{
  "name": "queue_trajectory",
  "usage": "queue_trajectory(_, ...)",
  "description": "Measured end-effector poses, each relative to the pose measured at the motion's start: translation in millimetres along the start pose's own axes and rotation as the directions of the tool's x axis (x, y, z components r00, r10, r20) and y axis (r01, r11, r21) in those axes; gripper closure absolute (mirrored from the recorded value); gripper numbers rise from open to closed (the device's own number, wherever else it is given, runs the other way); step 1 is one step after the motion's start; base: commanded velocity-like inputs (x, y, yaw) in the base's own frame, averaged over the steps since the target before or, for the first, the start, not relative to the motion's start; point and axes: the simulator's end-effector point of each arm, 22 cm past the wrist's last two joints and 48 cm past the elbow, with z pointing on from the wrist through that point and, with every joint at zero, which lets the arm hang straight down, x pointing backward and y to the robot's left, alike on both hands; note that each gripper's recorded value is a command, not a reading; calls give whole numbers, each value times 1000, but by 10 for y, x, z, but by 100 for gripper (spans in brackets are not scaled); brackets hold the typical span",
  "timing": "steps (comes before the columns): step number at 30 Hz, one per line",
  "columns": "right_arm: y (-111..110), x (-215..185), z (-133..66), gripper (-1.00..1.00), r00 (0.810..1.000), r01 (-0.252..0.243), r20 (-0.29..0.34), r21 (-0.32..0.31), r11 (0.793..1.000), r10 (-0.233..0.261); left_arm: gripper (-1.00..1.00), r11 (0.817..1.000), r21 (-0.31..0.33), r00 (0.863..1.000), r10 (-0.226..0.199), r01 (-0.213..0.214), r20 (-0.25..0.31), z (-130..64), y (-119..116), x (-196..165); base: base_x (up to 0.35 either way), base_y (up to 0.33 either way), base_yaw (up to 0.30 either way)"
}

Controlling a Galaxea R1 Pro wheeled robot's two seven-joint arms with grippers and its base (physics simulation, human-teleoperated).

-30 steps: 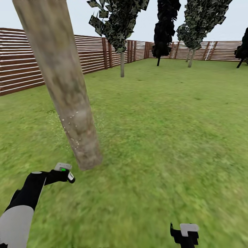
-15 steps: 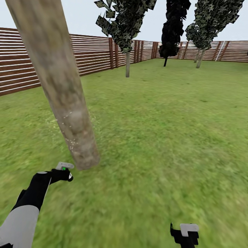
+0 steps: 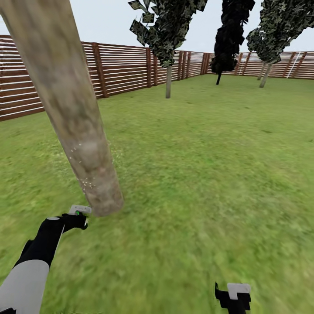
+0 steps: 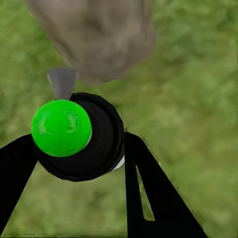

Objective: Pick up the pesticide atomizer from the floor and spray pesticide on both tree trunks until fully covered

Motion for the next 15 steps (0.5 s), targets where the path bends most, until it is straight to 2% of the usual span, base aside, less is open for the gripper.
queue_trajectory(6, 0, 0, 0, -100, 1000, 0, 0, 0, 1000, 0, 100, 1000, -21, 1000, 0, 0, -1, 3, 35, 2, 82, -267, 238)
queue_trajectory(15, 0, 0, 0, -100, 1000, 0, 0, 0, 1000, 0, 100, 1000, -25, 1000, -2, 2, -2, 0, 55, 6, 22, -268, 9)
